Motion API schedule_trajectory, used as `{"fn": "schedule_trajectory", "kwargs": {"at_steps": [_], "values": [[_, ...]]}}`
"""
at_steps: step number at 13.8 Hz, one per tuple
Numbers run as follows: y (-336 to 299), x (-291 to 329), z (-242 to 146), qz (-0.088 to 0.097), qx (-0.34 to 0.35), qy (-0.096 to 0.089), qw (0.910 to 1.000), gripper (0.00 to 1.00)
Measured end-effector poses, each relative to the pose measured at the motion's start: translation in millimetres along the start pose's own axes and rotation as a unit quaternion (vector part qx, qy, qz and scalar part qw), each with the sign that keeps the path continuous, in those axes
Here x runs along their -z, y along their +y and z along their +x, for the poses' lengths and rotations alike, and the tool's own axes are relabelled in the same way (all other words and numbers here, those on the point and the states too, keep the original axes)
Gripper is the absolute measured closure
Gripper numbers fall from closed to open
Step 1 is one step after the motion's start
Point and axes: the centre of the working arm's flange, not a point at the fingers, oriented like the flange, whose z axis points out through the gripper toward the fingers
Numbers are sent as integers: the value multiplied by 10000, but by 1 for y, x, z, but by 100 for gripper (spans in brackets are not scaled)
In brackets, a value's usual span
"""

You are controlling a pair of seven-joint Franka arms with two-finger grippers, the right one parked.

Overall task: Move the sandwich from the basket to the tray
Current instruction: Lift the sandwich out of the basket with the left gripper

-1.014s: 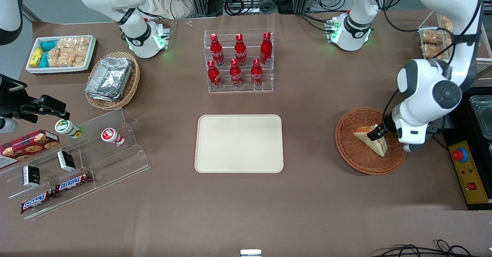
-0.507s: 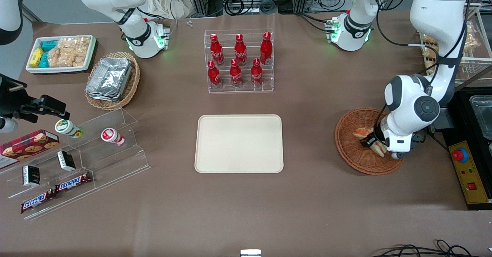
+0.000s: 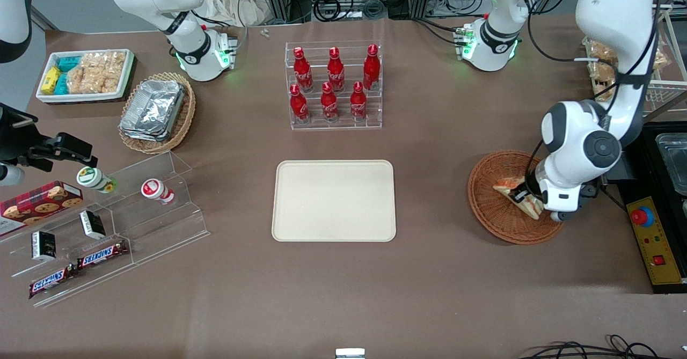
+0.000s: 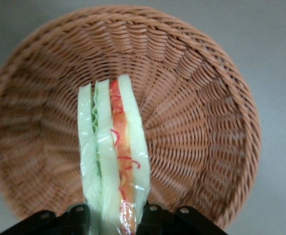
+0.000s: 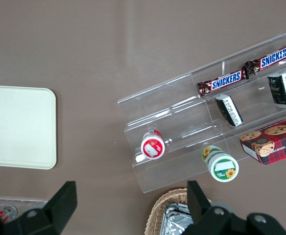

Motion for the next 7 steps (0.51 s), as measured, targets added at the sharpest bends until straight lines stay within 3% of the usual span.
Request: {"fn": "schedule_trajectory", "kwargs": {"at_steps": [2,3,7], "values": [[12,60,-13,118,-293,-99,9995,70],[23,88,-26,127,-503,-107,9986,77],[92,143,-103,-196,-1718,-55,9849,81]]}}
